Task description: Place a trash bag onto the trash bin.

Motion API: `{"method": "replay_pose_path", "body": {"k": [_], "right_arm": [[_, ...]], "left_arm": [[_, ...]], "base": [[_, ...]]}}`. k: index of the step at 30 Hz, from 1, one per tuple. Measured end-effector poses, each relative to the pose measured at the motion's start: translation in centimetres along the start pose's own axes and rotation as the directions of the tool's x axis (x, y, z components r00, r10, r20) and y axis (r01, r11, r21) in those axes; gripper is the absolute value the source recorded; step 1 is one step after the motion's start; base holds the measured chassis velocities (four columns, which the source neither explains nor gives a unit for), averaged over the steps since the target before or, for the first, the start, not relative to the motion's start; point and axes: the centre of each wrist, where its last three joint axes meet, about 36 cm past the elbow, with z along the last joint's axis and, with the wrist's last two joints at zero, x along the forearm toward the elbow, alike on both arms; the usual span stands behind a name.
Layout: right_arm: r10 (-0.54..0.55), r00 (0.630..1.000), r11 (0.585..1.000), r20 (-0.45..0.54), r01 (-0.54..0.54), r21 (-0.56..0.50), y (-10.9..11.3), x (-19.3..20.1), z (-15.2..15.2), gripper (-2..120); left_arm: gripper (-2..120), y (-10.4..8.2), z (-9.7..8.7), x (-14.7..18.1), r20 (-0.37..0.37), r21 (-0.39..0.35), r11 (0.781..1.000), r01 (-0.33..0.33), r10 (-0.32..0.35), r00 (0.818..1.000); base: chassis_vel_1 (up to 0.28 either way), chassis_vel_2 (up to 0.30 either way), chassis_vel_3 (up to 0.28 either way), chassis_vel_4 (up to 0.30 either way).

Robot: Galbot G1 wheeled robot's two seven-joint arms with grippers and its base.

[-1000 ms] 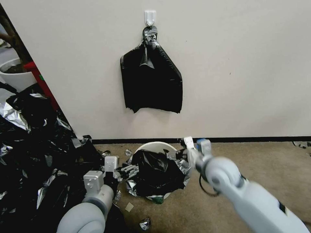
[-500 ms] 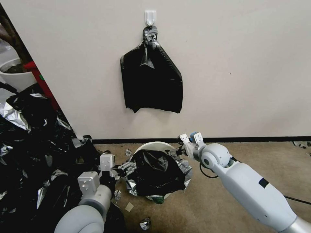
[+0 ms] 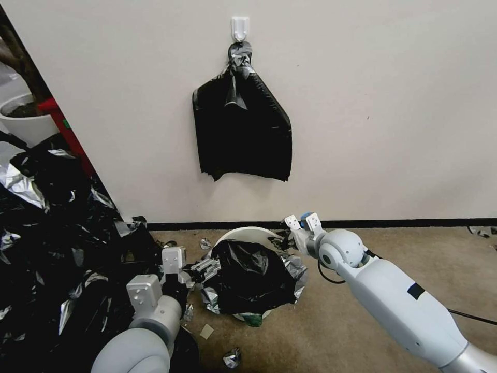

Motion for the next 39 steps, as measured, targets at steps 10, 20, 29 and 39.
{"method": "replay_pose_path", "body": {"k": [10, 20, 29, 39], "right_arm": [[0.249, 0.967, 0.929, 0.057, -0.222, -0.296, 7.4, 2.4, 2.6, 8], [0.497, 0.868, 0.632, 0.018, -0.347, -0.693, 13.6, 5.4, 6.1, 7], [0.580, 0.813, 0.457, -0.053, -0.379, -0.805, 16.7, 6.2, 6.3, 7], [0.611, 0.778, 0.540, 0.149, -0.272, -0.796, 16.7, 7.7, 7.0, 40]], "left_arm": [[100, 0.4, -0.3, -0.6, 0.025, 0.027, 0.999, 0.018, -0.018, 1.000], [100, 1.9, -0.4, -2.5, 0.030, 0.028, 0.996, 0.081, -0.082, 0.996], [100, 3.3, -0.4, -4.0, 0.034, 0.013, 0.992, 0.128, -0.129, 0.991], [100, 4.6, -0.1, -4.9, 0.031, 0.000, 0.986, 0.170, -0.170, 0.985]], "base": [[0.000, 0.000, 0.000, 0.000], [0.000, 0.000, 0.000, 0.000], [0.000, 0.000, 0.000, 0.000], [0.000, 0.000, 0.000, 0.000]]}}
